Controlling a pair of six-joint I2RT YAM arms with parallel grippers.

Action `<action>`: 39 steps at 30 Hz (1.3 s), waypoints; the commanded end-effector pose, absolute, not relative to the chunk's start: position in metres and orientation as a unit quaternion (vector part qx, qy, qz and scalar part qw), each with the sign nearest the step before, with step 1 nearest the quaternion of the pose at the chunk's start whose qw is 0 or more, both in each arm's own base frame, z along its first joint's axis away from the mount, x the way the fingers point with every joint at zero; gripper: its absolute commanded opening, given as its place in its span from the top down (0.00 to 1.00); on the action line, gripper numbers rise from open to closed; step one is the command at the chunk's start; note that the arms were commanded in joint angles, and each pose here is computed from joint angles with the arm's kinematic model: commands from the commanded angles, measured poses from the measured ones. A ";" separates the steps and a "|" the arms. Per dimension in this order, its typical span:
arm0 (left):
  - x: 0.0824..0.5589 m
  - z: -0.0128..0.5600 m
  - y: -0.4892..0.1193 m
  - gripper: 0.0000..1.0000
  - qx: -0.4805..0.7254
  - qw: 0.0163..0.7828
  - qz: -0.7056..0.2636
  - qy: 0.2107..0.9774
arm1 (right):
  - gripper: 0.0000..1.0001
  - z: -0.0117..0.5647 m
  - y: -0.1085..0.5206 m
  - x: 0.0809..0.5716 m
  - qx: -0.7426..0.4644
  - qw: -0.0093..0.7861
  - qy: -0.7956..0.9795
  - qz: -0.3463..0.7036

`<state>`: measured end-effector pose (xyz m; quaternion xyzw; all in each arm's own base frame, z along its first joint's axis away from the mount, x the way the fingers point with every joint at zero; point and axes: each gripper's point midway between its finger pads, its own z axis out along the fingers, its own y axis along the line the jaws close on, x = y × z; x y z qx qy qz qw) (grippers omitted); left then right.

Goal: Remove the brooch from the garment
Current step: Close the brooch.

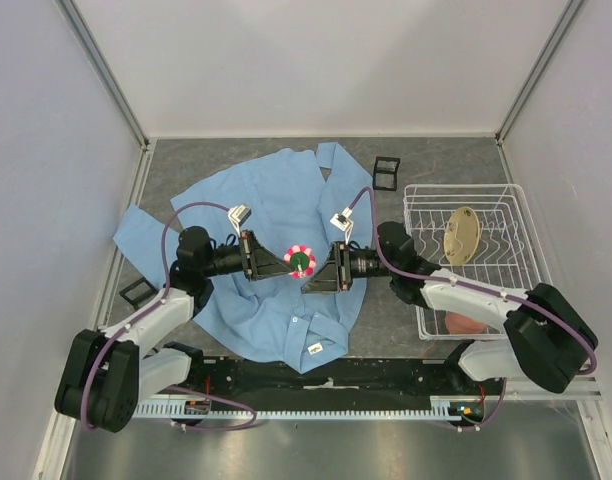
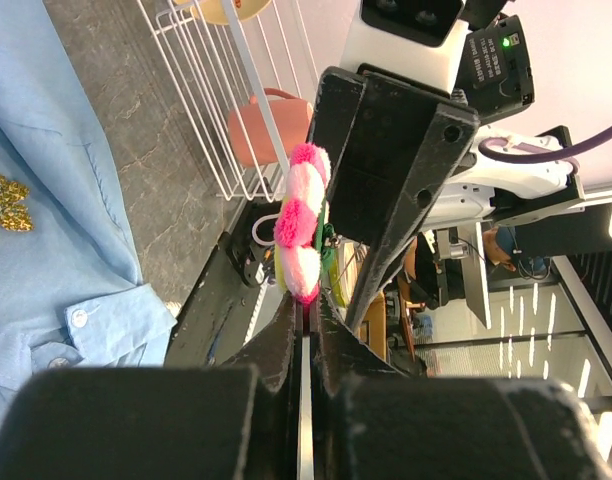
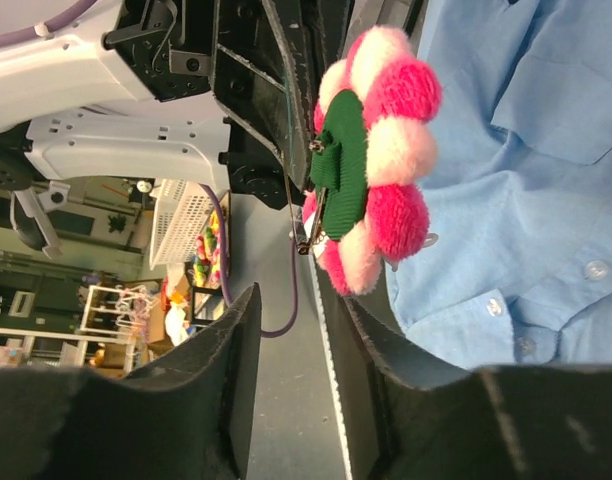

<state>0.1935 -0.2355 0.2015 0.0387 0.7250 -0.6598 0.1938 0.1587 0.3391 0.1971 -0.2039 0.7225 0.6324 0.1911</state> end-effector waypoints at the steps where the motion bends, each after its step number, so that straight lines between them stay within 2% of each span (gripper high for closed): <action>1: 0.194 0.216 -0.235 0.98 0.044 0.202 -0.667 0.716 | 0.64 0.216 0.350 0.166 -0.208 0.222 0.701 0.645; 2: 0.194 0.215 -0.235 0.98 0.041 0.200 -0.666 0.717 | 0.69 0.216 0.350 0.168 -0.204 0.222 0.703 0.644; 3: 0.193 0.216 -0.235 0.98 0.045 0.202 -0.666 0.717 | 0.79 0.217 0.351 0.168 -0.201 0.223 0.703 0.645; 9: 0.192 0.215 -0.235 0.98 0.046 0.200 -0.666 0.717 | 0.93 0.221 0.355 0.172 -0.191 0.215 0.701 0.652; 19: 0.191 0.217 -0.235 0.98 0.047 0.201 -0.667 0.716 | 1.00 0.226 0.359 0.176 -0.178 0.210 0.700 0.659; 30: 0.185 0.216 -0.233 0.98 0.059 0.207 -0.663 0.717 | 1.00 0.210 0.363 0.185 -0.104 0.157 0.734 0.652; 39: 0.178 0.209 -0.234 0.98 0.067 0.195 -0.659 0.723 | 1.00 0.220 0.365 0.192 -0.078 0.156 0.730 0.660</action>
